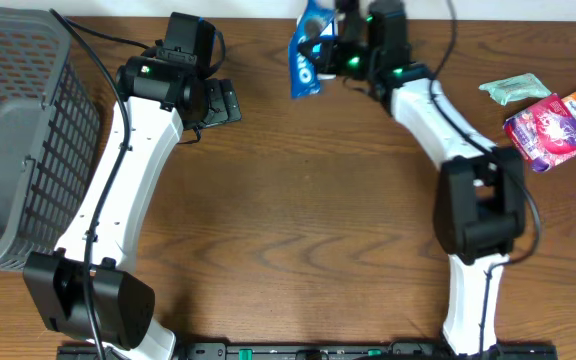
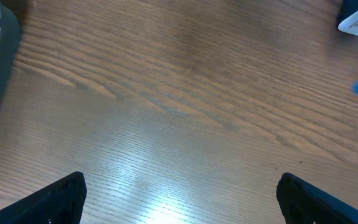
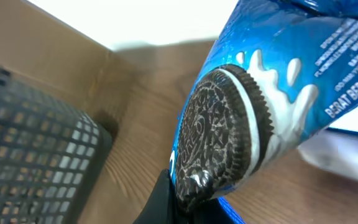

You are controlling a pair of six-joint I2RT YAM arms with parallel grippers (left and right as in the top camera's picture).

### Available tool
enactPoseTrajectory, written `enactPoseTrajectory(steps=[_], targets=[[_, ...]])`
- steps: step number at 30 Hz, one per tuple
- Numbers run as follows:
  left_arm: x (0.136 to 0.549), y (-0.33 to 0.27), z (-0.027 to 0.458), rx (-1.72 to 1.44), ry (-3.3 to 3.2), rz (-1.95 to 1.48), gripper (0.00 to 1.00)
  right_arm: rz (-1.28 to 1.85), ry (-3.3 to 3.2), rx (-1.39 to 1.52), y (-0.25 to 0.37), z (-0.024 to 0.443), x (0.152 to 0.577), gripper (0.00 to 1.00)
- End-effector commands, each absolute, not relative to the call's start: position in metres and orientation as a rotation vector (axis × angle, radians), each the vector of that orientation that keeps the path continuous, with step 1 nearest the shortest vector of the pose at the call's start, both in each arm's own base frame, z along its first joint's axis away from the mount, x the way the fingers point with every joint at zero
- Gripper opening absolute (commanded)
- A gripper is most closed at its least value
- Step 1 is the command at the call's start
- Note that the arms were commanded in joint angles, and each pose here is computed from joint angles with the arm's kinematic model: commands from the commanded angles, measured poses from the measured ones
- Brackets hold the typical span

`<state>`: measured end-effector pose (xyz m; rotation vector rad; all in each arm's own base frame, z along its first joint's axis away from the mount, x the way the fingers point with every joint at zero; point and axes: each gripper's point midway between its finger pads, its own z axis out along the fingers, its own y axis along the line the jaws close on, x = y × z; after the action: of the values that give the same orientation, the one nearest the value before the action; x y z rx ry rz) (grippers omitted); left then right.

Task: Scan the item barcode

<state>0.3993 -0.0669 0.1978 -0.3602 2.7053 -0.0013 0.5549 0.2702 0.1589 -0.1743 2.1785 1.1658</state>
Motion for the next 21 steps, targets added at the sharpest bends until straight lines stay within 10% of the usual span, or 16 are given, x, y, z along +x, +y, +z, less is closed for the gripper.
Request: enactPoseTrajectory(steps=[1, 21], targets=[[0.4, -0.065, 0.197, -0.361, 2.707, 0.014, 0.98, 1.154, 2.193, -0.137, 0.266, 0.142, 0.57, 0.01], [0.4, -0.065, 0.197, -0.361, 2.707, 0.014, 0.98, 0.6, 2.434, 0.008, 0.109, 0.181, 0.592, 0.01]])
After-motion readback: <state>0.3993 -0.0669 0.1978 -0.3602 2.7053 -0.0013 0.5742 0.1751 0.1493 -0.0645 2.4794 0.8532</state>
